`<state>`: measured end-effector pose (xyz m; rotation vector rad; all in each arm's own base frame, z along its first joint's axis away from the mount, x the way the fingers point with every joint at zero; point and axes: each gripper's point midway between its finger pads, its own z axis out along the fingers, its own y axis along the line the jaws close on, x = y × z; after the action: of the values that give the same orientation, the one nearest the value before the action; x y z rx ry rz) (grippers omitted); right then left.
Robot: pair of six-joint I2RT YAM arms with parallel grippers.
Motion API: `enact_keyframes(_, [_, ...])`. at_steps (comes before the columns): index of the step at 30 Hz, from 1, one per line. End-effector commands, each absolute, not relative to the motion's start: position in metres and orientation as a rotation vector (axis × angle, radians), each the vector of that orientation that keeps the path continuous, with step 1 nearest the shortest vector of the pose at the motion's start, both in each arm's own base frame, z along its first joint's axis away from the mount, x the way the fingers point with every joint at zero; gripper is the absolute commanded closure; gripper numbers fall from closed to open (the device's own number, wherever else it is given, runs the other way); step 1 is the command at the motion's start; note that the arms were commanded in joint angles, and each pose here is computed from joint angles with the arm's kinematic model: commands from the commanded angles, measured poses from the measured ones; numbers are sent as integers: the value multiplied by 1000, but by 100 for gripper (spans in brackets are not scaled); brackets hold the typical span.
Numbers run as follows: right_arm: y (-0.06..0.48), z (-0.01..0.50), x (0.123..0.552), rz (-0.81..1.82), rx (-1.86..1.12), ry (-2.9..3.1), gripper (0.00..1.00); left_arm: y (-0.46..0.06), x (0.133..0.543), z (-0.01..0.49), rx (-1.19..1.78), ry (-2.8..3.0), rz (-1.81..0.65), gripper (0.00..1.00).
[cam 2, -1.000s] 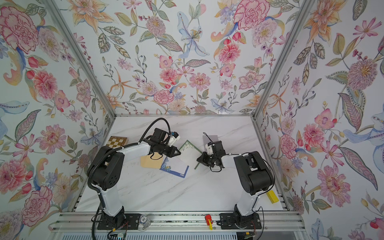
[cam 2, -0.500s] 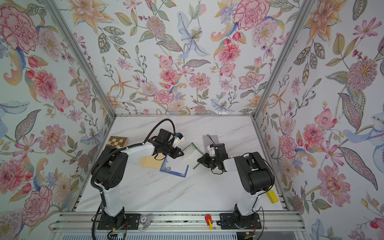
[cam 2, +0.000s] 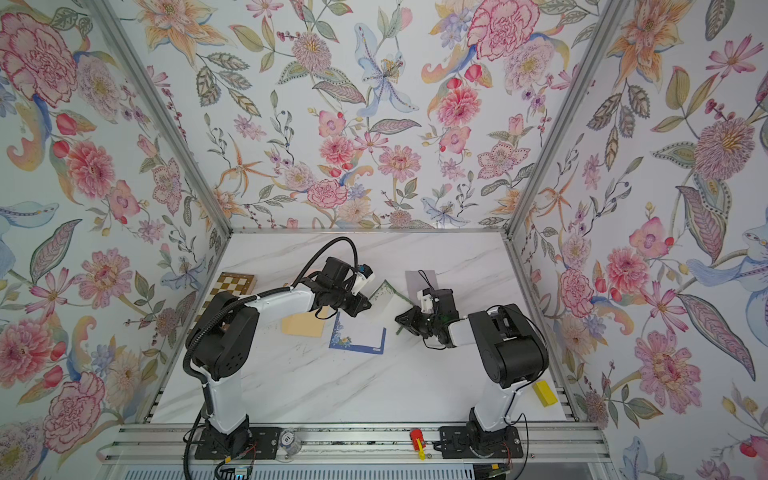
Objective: Fold the letter paper in half and place it into the envelope
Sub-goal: Fold the letter paper at the center of the board.
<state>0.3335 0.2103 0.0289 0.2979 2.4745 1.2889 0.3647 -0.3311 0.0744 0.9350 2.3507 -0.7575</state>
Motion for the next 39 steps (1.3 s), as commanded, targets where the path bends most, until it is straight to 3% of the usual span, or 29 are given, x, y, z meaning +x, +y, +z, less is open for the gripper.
enact_keyframes(1, [207,26,333,1267,319,2484,82,-338,369,76,982,2330,-707,100])
enact_keyframes(15, [205,1,327,1288,421,2523,82,-351,362,68,1095,2333,-636,100])
enact_keyframes(39, [208,8,328,1350,422,2478,82,-383,355,52,1175,2329,-655,100])
